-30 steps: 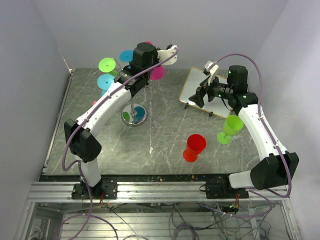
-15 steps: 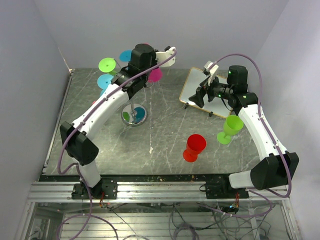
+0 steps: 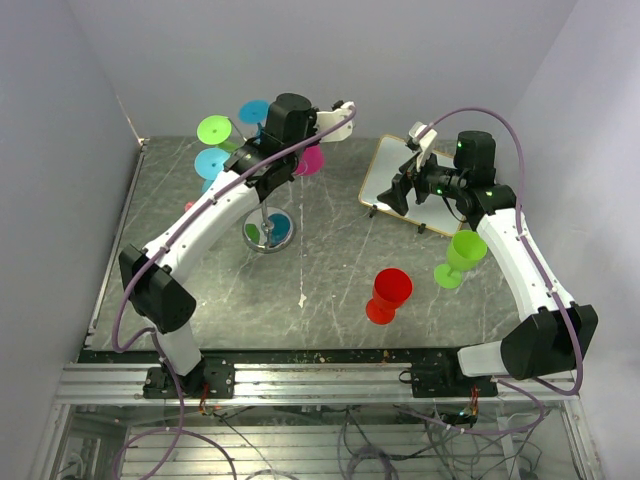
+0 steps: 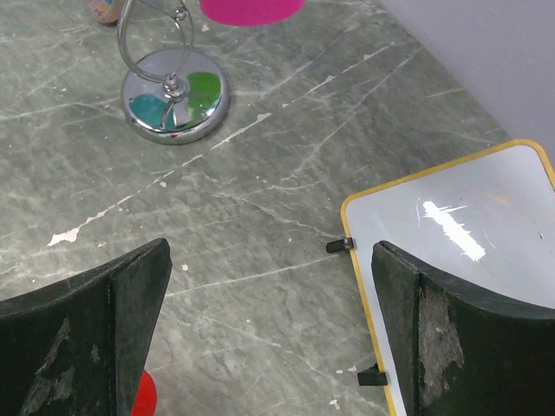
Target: Place the wine glass upside down on the wine glass rack
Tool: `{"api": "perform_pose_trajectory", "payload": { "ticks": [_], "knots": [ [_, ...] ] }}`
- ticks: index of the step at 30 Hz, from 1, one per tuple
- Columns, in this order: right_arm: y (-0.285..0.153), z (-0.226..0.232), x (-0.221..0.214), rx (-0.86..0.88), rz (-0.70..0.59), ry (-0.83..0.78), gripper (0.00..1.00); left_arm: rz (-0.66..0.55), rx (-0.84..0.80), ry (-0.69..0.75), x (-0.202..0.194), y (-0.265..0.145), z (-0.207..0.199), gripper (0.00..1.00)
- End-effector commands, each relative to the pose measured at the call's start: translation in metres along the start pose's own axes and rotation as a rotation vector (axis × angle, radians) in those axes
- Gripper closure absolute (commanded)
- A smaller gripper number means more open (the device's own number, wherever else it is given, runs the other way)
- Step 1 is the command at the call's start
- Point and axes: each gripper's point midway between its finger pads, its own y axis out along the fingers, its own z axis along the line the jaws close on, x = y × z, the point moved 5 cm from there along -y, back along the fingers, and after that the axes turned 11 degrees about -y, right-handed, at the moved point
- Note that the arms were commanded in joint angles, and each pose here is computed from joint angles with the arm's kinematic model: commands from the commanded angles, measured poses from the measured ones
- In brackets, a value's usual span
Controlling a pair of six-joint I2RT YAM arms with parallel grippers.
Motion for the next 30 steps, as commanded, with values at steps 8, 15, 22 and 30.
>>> {"api": "perform_pose_trajectory", "payload": {
  "ticks": [8, 15, 22, 30],
  "knots": [
    [-0.001, -0.002, 0.005, 0.0, -0.023, -0.017, 0.01, 0.019, 0.026, -0.01, 0.002, -0.023, 0.012, 0.93],
    [-0.001, -0.002, 0.006, 0.007, -0.026, -0.014, 0.0, 0.034, -0.007, 0.006, -0.002, -0.028, 0.007, 0.93],
    [-0.003, -0.001, 0.005, -0.002, -0.023, -0.019, 0.0, 0.036, -0.028, 0.018, 0.0, -0.035, 0.006, 0.93],
    [-0.004, 0.0, 0.006, -0.001, -0.029, -0.021, 0.0, 0.002, -0.077, 0.019, 0.008, -0.04, 0.001, 0.93]
  ]
}}
